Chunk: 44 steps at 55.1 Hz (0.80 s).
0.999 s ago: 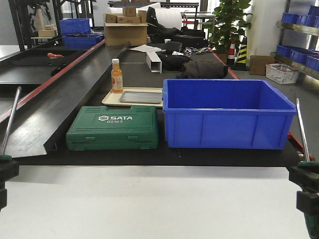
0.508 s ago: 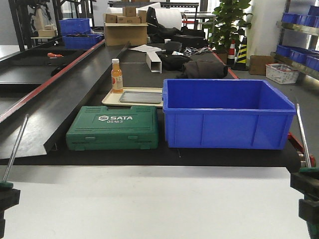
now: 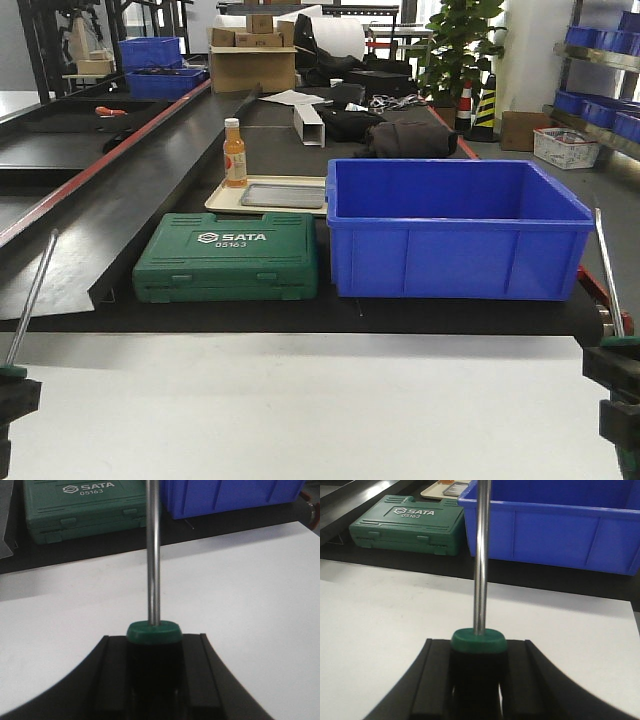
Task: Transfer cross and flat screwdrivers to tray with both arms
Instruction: 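Lift both screwdrivers upright off the table with both grippers, then drive the base away from the table holding both screwdrivers upright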
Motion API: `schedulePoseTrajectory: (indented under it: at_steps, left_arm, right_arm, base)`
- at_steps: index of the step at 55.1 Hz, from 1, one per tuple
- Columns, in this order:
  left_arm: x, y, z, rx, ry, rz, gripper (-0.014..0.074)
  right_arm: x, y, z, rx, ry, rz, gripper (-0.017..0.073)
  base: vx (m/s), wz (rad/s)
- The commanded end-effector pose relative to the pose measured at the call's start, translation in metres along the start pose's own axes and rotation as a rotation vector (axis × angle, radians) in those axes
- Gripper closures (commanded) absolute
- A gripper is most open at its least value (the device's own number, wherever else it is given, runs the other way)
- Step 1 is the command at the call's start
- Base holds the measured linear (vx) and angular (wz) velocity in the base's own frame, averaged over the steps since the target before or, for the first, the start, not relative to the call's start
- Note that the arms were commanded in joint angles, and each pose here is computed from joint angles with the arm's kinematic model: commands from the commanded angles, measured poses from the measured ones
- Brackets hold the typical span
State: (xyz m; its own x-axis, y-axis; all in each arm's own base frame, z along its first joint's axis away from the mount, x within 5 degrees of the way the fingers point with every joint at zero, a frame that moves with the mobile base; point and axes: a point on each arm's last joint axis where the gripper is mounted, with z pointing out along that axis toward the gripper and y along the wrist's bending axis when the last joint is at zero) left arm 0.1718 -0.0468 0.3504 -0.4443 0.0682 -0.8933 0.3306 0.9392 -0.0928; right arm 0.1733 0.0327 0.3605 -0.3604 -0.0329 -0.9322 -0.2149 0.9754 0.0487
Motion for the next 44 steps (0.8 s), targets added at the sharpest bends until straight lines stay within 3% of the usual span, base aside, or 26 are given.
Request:
schedulePoseTrajectory:
  at_steps: [1, 44]
  left_arm:
    - [-0.0166, -0.0009, -0.0073, -0.01, -0.112, -0.011, 0.0594]
    - [-0.0166, -0.0009, -0.0073, -0.01, -0.112, -0.011, 0.0594]
  right_arm:
    - [-0.0179, -0.0009, -0.0079, 0.016, -0.127, -0.003, 0.0567]
    - [-0.0179, -0.0009, -0.0079, 0.016, -0.127, -0.003, 0.0567]
  base:
    - [0.0, 0.01]
    - [-0.09, 0.03]
